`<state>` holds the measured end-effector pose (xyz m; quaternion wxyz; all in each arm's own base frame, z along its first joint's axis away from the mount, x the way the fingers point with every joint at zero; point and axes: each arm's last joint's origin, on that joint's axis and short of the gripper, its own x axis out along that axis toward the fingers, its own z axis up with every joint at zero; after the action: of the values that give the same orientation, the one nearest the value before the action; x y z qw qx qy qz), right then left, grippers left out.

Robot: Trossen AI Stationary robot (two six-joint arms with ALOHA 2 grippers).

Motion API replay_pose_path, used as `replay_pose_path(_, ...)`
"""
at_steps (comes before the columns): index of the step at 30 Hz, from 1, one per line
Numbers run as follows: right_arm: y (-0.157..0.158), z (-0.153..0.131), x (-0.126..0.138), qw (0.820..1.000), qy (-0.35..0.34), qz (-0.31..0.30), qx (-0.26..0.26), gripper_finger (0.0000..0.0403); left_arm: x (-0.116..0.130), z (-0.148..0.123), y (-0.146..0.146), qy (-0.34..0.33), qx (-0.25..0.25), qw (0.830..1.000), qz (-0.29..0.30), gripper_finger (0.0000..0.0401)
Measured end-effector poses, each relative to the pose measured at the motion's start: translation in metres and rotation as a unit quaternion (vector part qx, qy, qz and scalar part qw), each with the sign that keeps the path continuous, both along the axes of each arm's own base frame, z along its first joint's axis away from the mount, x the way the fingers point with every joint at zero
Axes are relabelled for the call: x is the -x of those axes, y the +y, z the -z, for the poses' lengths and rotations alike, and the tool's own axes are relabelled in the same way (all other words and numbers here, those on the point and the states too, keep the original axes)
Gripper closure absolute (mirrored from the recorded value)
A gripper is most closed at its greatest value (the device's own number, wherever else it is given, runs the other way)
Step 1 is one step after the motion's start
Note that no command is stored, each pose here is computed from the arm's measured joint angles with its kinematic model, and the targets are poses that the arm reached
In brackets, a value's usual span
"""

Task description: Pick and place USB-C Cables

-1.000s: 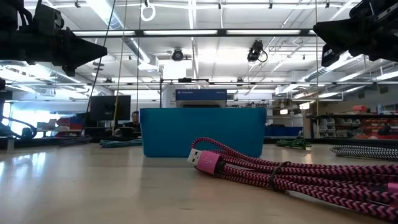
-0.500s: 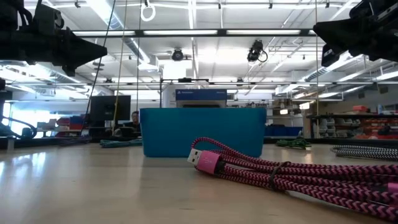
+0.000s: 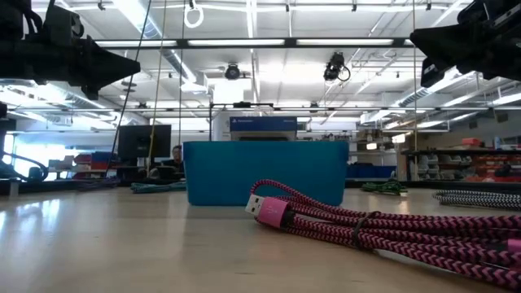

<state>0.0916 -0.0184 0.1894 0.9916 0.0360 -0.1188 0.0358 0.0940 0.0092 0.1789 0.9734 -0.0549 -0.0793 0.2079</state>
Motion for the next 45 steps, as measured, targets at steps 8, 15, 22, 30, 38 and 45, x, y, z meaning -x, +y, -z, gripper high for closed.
replay_pose_path(8,0.000,0.000,0.000,1.000,0.000,0.000,0.000,0.0370,0.000,0.000,0.000,0.000,0.000,1.000,0.000,0.0351)
replay_pose_path(15,0.000,0.000,0.000,1.000,0.000,0.000,0.000,0.0370,0.000,-0.001,0.000,-0.012,0.017,1.000,0.003,0.0351)
replay_pose_path(22,0.000,0.000,0.000,1.000,0.000,0.000,0.000,0.0370,0.000,-0.001,0.000,-0.038,0.071,0.997,0.011,0.0351)
replay_pose_path(30,0.000,0.000,0.000,1.000,0.000,0.000,0.000,0.0370,0.000,-0.001,0.000,-0.053,0.103,0.993,0.016,0.0351)
replay_pose_path(38,0.000,0.000,0.000,0.999,-0.003,0.012,0.043,0.0370,0.002,-0.004,0.002,-0.003,0.086,0.996,-0.021,0.0339)
replay_pose_path(45,0.000,0.000,0.000,0.994,-0.007,0.028,0.106,0.0370,0.006,-0.049,0.006,0.087,0.104,0.984,-0.114,0.0249)
